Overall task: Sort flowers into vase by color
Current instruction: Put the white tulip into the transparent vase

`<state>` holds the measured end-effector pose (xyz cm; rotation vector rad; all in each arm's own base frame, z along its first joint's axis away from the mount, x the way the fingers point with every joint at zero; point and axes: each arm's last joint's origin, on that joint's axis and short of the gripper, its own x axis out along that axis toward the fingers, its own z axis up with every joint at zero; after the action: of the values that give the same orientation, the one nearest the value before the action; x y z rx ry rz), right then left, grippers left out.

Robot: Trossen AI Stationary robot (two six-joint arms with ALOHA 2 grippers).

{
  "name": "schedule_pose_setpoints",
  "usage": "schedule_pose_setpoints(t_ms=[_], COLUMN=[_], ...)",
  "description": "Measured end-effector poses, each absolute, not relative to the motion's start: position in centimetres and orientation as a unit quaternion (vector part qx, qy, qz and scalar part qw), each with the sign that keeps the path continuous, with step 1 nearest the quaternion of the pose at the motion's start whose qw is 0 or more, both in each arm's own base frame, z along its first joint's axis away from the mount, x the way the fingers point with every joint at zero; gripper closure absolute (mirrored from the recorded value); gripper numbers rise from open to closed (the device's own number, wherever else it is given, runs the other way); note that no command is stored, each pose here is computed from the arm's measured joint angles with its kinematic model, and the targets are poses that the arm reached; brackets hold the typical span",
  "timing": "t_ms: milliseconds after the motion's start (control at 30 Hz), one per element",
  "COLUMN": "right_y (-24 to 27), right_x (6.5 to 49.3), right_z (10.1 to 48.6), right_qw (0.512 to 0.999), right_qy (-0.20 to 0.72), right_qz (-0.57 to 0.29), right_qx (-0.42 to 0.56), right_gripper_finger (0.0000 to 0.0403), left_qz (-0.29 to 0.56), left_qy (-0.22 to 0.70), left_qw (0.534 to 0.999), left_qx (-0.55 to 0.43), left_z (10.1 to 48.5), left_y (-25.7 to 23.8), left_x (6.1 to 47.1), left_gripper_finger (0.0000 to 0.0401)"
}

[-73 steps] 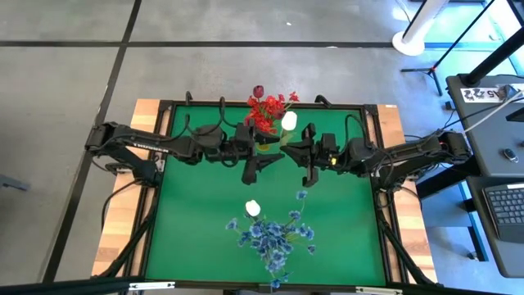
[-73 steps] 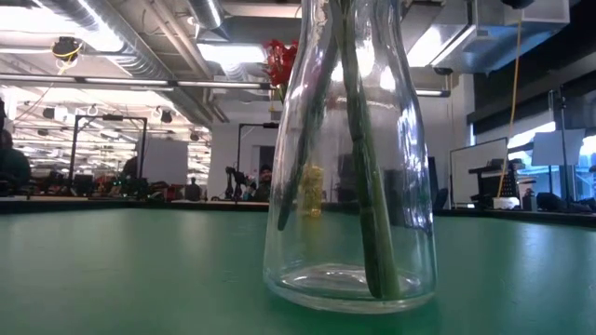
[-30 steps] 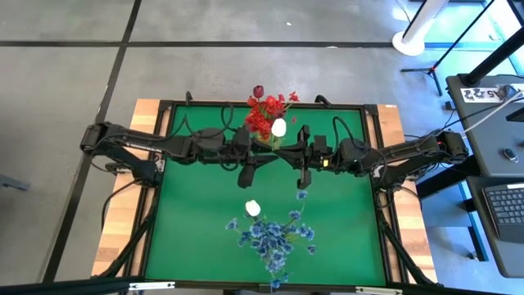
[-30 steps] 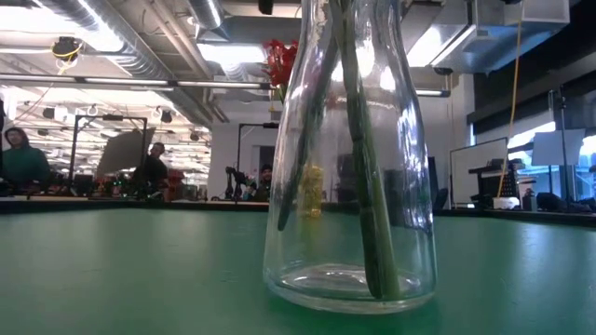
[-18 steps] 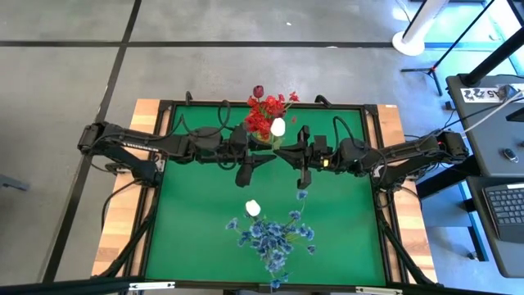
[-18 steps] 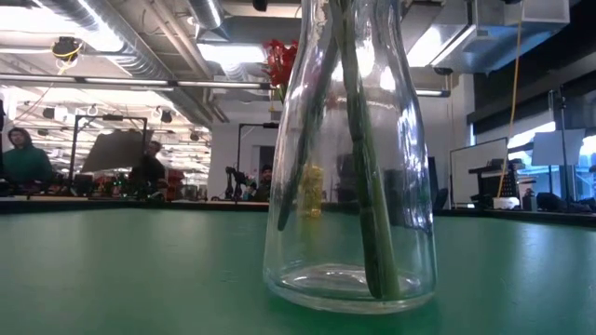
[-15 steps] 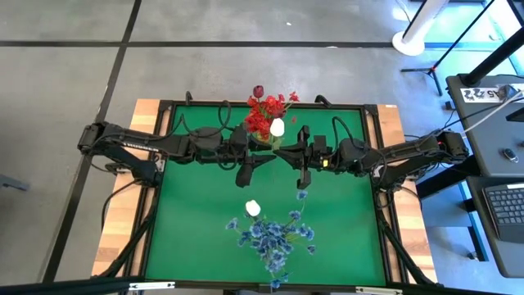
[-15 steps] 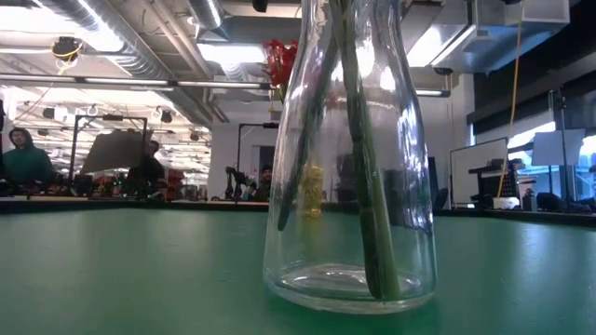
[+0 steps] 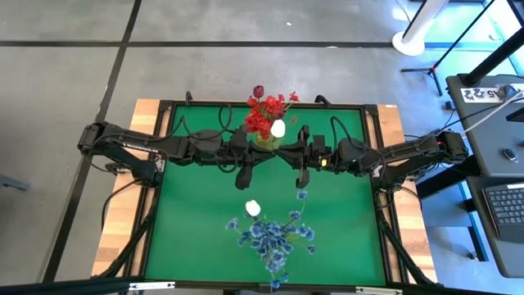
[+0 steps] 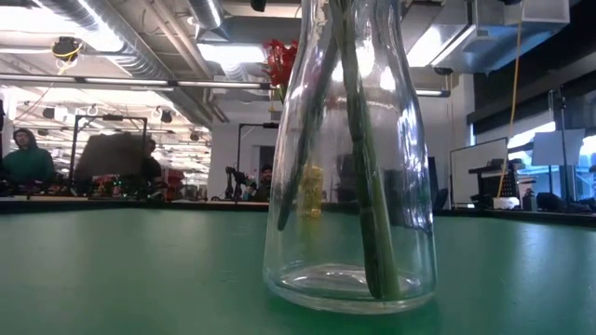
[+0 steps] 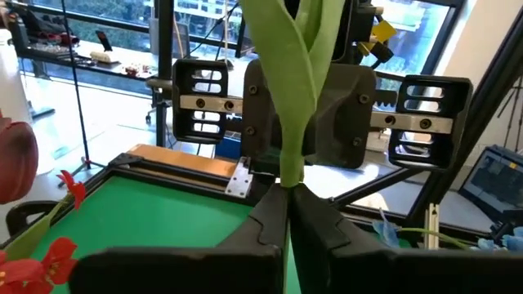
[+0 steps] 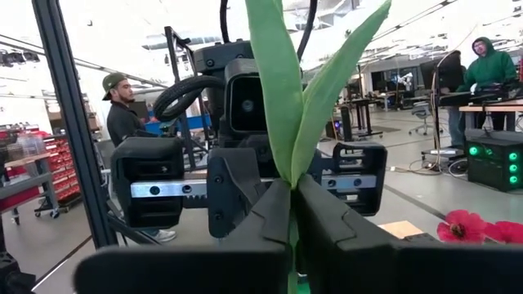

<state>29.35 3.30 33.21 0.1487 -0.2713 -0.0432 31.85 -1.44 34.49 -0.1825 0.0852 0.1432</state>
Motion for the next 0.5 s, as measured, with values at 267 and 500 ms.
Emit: schedule_pose_setpoints(t_ms=[267,500], right_y=[3.3,3.2], right_x=[28.9,26.7], right_z=[33.6,34.7], right_qw=[0.988,0.993], right_qy=[-0.135,-0.093], right_qz=[-0.008,0.023], right_qx=[0.073,0.064], right_gripper_finger=[0.0259,0.0134], left_qz=[0.077,0.088], left_qy=[0.044,0.035], left_qw=[0.991,0.990], left_qx=[-0.096,-0.107], left_z=[34.4,36.0], left_y=[-1.5,-1.4], left_x=[31.8,29.8], left_gripper_finger=[0.0399,0.0400])
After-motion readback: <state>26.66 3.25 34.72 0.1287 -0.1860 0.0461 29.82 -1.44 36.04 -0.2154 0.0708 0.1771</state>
